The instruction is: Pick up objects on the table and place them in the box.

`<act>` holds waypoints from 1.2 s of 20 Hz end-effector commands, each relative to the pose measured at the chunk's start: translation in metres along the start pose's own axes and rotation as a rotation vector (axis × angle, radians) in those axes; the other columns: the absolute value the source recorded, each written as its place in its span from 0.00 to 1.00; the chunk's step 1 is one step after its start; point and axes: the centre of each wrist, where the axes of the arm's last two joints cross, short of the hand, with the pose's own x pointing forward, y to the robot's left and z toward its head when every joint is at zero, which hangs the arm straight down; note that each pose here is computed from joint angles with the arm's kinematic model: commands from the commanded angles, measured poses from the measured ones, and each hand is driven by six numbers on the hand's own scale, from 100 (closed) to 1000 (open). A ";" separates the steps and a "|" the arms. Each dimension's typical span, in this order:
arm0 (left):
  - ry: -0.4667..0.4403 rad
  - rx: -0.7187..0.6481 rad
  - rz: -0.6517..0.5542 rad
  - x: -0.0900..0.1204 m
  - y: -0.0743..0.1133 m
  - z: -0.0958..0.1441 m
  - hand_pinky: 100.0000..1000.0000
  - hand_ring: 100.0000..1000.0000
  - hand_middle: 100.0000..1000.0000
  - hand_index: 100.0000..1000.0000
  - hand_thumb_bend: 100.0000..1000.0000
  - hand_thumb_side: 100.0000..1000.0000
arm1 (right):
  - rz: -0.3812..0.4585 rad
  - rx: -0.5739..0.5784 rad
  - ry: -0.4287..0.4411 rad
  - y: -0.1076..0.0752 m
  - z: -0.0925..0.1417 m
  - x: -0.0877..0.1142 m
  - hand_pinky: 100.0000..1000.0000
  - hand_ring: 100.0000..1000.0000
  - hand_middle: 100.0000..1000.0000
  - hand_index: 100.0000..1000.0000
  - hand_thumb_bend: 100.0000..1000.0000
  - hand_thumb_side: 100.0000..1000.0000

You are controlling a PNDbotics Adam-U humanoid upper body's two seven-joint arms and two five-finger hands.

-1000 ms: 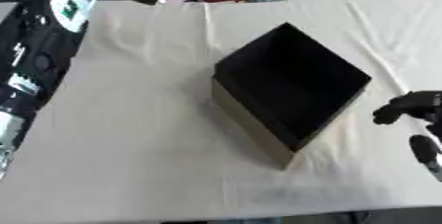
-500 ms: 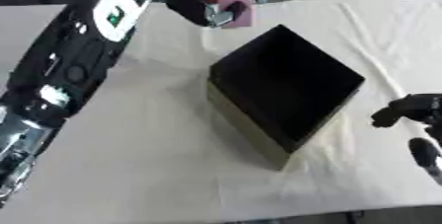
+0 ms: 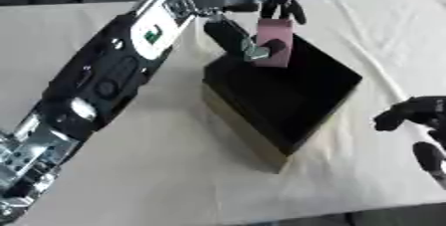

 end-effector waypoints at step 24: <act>-0.054 -0.004 -0.193 -0.003 -0.010 0.003 0.75 0.74 0.81 0.95 0.00 0.65 | 0.112 0.142 -0.099 -0.005 -0.002 0.005 0.71 0.63 0.55 0.81 0.00 0.31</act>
